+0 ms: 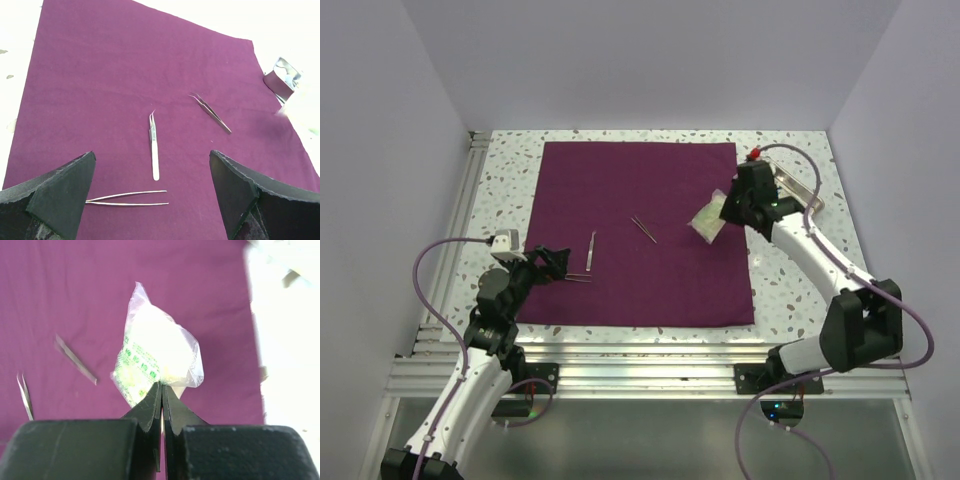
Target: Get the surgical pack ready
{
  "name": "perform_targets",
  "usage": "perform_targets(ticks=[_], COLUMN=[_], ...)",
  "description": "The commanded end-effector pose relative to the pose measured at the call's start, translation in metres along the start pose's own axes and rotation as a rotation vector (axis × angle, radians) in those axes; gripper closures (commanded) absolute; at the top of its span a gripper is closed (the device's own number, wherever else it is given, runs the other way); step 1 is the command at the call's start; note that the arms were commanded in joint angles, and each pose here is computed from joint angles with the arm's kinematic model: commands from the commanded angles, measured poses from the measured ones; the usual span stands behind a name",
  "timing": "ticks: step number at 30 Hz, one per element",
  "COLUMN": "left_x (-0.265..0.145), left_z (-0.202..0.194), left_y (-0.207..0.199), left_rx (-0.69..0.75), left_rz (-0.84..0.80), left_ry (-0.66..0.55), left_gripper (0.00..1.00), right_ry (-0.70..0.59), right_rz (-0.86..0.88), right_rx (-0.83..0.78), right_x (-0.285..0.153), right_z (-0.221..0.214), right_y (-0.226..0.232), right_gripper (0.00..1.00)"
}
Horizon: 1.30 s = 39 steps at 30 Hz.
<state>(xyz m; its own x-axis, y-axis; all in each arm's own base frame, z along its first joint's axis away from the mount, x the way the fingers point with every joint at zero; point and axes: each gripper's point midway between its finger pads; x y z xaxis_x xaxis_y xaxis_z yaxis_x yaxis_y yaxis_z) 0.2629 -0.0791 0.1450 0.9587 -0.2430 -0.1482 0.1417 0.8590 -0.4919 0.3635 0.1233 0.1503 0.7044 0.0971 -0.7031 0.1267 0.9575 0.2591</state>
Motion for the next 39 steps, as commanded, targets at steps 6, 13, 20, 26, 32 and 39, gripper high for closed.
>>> perform_targets(ticks=[6, 13, 20, 26, 32, 39], left_x=[0.001, 0.002, 0.002, 0.002, 0.003, -0.025], left_z=[0.019, 0.018, 0.019, 0.018, 0.025, 0.053], left_y=[-0.015, -0.014, -0.016, -0.018, -0.043, -0.107], left_rx=[0.0, 0.0, -0.005, -0.012, -0.037, -0.108], left_rz=[-0.047, -0.046, -0.05, -0.059, -0.128, -0.329], left_ry=[-0.053, -0.048, -0.049, -0.04, 0.042, 0.17], left_gripper=[0.0, 0.0, 0.0, 0.0, 0.0, 0.0], right_ry=[-0.086, -0.075, -0.032, -0.05, -0.127, -0.237], right_rz=[-0.037, -0.086, -0.143, -0.224, -0.252, -0.193], right_rx=[0.126, 0.271, 0.356, 0.402, 0.408, 0.41], right_x=[0.005, 0.041, 0.076, 0.078, 0.058, 0.016], right_z=[0.095, 0.13, 0.127, 0.121, 0.124, 0.121], right_y=[-0.059, -0.119, -0.168, -0.201, -0.204, -0.175], right_gripper=[1.0, 1.0, 1.0, 1.0, 0.41, 0.38])
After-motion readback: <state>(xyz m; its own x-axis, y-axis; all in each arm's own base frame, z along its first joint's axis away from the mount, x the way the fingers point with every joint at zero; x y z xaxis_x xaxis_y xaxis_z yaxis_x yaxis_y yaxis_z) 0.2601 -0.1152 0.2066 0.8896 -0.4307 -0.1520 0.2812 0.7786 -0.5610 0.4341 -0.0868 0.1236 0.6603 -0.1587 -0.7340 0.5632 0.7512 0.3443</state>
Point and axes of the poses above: each gripper's point midway between its finger pads, its own x axis out along the fingers, its own y axis along the line the jaws close on, z = x × y, and after that the axes turned 4 degrees about -x, right-handed
